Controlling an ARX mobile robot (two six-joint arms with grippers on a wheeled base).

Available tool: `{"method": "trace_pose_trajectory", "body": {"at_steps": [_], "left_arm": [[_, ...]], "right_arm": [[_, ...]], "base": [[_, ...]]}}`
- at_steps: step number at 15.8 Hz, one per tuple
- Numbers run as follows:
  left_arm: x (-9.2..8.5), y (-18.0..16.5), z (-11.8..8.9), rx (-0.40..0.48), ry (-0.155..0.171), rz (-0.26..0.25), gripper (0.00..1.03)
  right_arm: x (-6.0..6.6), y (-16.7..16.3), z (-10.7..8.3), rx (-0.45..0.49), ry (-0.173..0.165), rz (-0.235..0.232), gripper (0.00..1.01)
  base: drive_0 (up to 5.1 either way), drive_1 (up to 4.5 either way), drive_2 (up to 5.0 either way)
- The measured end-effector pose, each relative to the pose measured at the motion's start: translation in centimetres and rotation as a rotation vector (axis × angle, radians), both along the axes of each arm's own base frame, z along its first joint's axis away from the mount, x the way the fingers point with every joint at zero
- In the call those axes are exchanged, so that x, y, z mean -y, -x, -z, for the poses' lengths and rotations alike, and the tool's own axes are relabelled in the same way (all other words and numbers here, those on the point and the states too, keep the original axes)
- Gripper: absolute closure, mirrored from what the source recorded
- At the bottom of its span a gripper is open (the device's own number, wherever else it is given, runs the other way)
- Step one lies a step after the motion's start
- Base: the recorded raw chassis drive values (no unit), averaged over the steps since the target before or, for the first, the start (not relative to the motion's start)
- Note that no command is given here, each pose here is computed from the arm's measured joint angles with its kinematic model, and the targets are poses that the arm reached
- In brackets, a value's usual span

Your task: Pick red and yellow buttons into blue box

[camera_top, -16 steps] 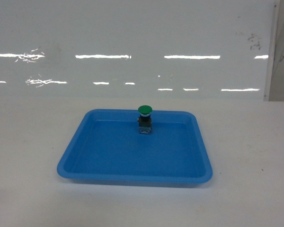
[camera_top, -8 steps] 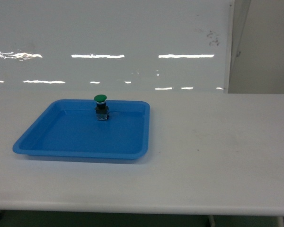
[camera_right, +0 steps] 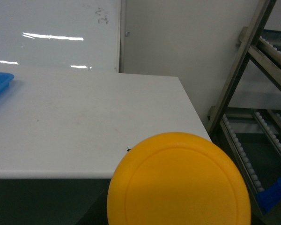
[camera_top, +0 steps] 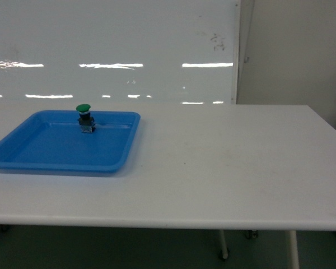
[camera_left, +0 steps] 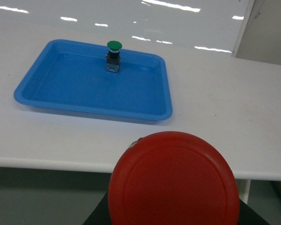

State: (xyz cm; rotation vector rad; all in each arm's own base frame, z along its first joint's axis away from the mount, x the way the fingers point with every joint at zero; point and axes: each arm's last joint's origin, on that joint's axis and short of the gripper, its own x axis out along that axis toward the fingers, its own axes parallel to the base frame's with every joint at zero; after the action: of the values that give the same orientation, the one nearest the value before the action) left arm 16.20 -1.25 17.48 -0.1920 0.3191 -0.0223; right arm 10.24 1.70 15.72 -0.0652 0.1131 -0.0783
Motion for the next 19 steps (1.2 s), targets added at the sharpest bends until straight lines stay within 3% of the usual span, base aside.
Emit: {"method": "trace_pose_trajectory", "body": {"at_steps": [19], "left_arm": [[0.0, 0.0, 0.0, 0.0, 0.0, 0.001, 0.79]], "right_arm": [[0.0, 0.0, 0.0, 0.0, 0.0, 0.0, 0.76]], "base": [[4.8, -3.38, -1.4]]}}
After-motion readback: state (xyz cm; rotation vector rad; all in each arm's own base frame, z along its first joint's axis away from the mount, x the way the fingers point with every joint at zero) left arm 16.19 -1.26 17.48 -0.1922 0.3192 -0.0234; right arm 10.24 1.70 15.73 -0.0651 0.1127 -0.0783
